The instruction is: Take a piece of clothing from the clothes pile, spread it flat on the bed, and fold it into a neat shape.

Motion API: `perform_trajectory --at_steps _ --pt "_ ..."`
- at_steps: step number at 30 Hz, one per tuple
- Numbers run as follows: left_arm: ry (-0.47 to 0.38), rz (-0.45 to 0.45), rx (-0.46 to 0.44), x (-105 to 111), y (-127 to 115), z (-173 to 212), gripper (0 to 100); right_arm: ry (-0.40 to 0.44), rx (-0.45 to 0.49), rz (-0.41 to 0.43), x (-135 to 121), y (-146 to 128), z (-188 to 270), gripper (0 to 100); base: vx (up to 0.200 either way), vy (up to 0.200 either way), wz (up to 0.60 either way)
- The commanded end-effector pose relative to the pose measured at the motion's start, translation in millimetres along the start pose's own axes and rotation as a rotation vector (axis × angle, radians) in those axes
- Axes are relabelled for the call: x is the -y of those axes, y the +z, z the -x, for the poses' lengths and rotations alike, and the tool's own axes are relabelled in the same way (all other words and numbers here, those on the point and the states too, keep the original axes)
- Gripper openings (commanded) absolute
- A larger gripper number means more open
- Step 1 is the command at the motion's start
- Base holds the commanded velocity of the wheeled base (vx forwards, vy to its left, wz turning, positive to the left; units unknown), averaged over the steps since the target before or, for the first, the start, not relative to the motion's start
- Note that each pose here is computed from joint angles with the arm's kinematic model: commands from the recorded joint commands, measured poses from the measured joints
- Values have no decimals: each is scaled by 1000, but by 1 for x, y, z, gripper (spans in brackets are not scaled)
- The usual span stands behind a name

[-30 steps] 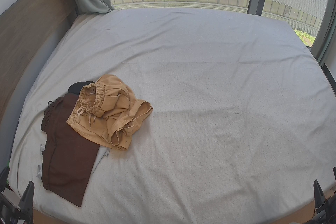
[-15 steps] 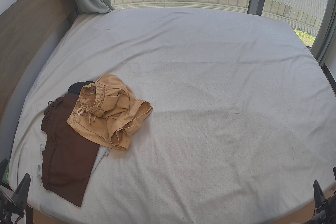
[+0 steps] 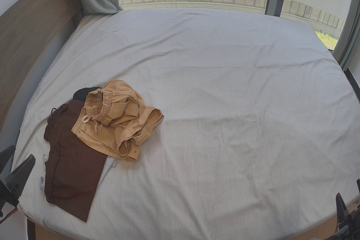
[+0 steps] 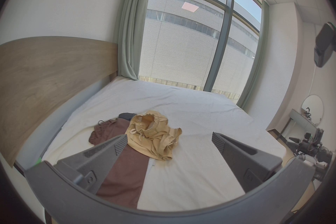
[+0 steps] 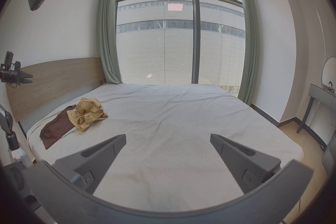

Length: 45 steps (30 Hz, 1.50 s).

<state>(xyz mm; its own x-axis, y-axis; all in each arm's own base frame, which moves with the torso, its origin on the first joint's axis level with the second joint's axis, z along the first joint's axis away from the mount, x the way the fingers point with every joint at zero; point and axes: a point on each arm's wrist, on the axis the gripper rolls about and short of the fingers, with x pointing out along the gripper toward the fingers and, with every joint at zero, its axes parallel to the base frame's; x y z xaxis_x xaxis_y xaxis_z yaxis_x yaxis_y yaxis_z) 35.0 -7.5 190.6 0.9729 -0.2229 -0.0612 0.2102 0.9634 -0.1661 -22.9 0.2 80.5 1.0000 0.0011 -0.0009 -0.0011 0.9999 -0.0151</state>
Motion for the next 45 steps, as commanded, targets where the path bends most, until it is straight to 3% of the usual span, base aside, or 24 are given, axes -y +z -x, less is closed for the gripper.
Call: perform_trajectory --at_steps 1,10,14,24,45 --pt "-41 28 -113 1 7 -37 100 1 -7 0 0 -4 -1 100 0 0 0" --pt "-40 91 -135 1 15 -77 100 1 -7 0 0 -4 -1 100 0 0 0" --pt "-96 99 -156 1 19 -89 100 1 -7 0 0 -4 -1 100 0 0 0" --pt "-142 156 -224 -25 25 -117 100 1 -7 2 0 -4 -1 100 0 0 0" --pt "-148 181 -288 -50 20 -200 100 1 -7 2 0 -4 -1 100 0 0 0"
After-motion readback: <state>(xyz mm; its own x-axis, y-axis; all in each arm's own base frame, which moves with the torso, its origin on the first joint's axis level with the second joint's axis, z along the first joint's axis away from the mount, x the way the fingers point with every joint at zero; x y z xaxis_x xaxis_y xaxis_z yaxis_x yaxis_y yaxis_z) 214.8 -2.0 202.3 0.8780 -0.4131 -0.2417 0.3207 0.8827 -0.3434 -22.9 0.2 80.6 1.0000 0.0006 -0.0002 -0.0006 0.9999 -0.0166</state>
